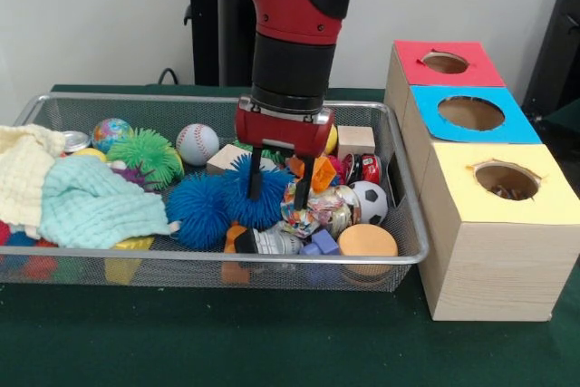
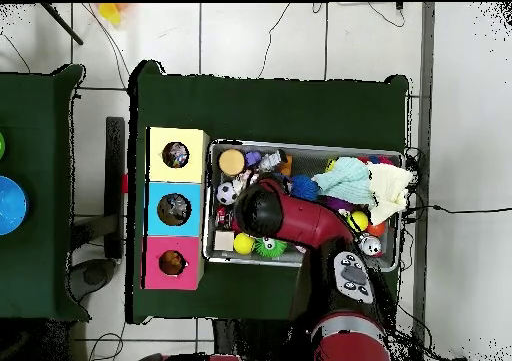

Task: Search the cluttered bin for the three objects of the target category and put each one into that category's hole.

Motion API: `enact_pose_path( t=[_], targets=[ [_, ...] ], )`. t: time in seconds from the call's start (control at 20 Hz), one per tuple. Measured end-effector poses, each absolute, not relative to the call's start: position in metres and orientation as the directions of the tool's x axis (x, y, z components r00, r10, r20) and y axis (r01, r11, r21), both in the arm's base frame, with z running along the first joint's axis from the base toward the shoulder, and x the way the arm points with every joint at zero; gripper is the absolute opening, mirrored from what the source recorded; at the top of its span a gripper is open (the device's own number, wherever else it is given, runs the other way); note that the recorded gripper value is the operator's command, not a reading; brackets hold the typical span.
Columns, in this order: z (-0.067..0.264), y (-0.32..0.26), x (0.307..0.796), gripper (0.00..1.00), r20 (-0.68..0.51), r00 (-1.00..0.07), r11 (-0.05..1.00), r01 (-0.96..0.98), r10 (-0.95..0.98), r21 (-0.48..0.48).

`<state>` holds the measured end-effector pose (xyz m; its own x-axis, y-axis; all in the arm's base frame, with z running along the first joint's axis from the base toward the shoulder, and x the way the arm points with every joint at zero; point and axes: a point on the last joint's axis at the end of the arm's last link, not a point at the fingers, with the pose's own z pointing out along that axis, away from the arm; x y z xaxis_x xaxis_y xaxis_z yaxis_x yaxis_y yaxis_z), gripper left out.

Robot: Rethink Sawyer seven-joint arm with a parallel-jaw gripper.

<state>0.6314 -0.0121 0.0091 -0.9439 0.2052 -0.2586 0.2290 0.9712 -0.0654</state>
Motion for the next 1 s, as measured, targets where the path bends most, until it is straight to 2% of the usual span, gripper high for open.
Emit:
enact_pose_path(
  t=[0.45, 1.0],
  targets=[
    [0.009, 0.008, 0.633, 1.0, -0.28, -0.945, 0.978, 0.195, 0.167, -0.074],
    [0.03, 0.014, 0.637, 1.0, -0.297, -0.936, 0.978, 0.207, 0.189, -0.028]
  ],
)
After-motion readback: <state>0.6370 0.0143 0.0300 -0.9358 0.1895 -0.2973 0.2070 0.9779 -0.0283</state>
